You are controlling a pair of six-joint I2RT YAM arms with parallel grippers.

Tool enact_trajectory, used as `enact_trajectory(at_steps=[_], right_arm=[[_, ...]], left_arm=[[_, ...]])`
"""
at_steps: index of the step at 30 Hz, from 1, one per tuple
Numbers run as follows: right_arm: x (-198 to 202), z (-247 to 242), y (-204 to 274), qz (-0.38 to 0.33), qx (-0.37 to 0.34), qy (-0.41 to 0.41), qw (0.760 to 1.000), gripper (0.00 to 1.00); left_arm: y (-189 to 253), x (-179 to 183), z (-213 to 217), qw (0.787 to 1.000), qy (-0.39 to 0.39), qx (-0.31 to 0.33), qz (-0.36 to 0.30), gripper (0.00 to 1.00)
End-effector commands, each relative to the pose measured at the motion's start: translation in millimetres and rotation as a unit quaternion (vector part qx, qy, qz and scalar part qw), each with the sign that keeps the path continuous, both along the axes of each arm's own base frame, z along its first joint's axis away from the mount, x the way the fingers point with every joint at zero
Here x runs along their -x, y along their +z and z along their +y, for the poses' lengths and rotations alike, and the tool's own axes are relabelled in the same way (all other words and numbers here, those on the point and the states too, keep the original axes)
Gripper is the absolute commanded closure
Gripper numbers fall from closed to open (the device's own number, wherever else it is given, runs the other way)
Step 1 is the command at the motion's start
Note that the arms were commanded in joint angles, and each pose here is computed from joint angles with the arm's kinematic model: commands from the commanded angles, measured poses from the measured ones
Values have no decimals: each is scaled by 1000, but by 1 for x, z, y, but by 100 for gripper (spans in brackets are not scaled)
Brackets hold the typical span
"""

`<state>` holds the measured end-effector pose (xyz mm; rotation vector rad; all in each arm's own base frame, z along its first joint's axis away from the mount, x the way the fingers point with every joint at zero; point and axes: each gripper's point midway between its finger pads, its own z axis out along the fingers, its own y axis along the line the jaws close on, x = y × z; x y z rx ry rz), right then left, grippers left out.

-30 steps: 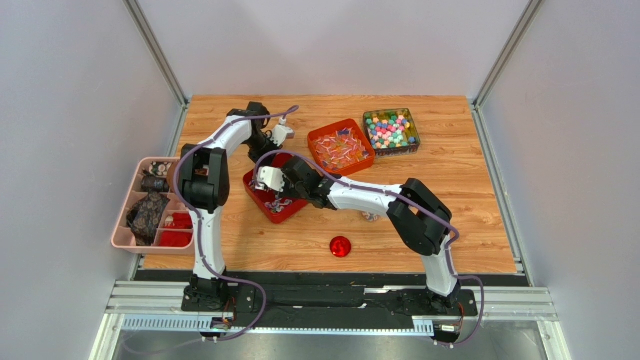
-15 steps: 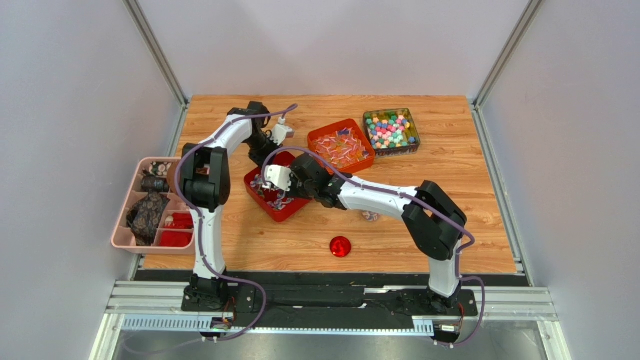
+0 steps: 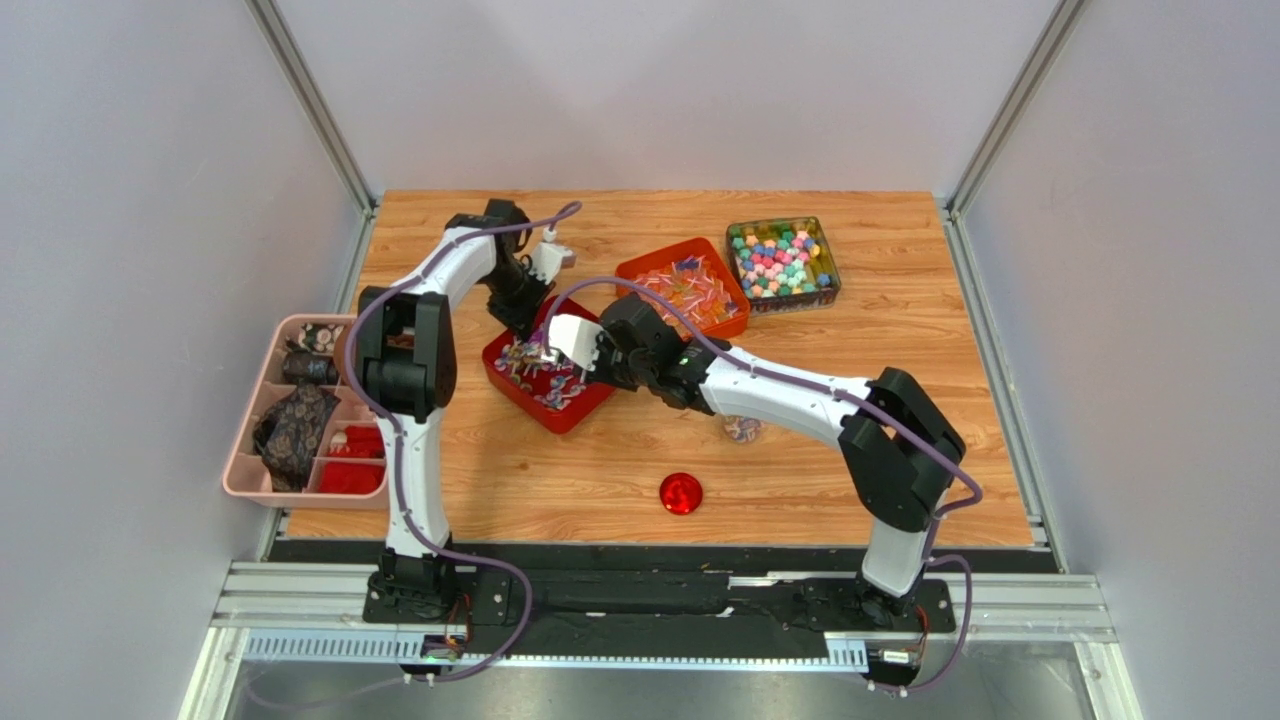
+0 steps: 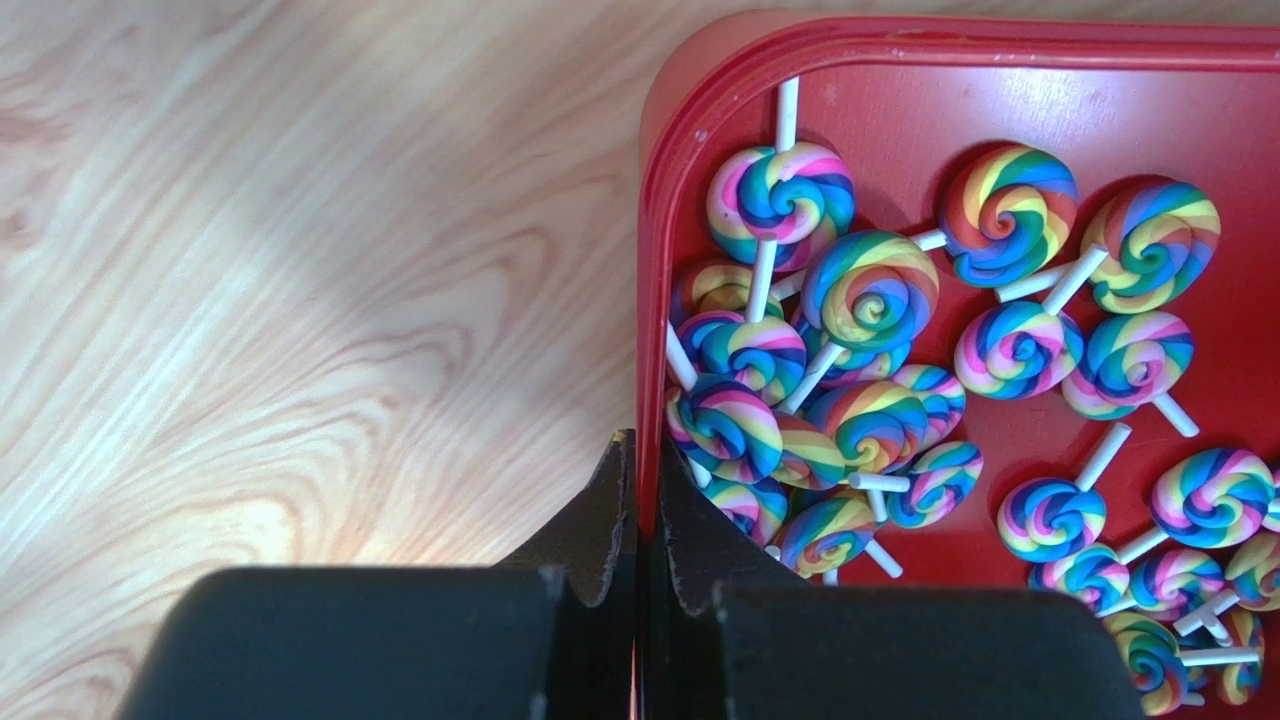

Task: Pack the candies
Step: Scoop the fake candies from the storage box, then place the storage box at the center of the board.

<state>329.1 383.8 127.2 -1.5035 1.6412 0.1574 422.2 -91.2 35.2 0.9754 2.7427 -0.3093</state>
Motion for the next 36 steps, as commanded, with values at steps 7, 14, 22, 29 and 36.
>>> enact_trajectory(at_steps=[7, 14, 22, 29, 36], right_arm=[[-8, -29, 60, 13, -92, -34, 995, 100], [-4, -68, 109, 46, -150, -42, 987, 100], [-5, -132, 168, 22, -198, -64, 978, 100], [5, -170, 180, 10, -193, -95, 977, 100], [24, -223, 168, -2, -105, -133, 986, 100]], left_arm=[[21, -11, 15, 998, 57, 0, -33, 100], [20, -11, 29, 997, 75, 1, -34, 100], [23, -9, 39, 996, 77, 6, -34, 100], [28, 1, 36, 997, 65, 16, -33, 100], [24, 8, 52, 994, 99, -24, -37, 100]])
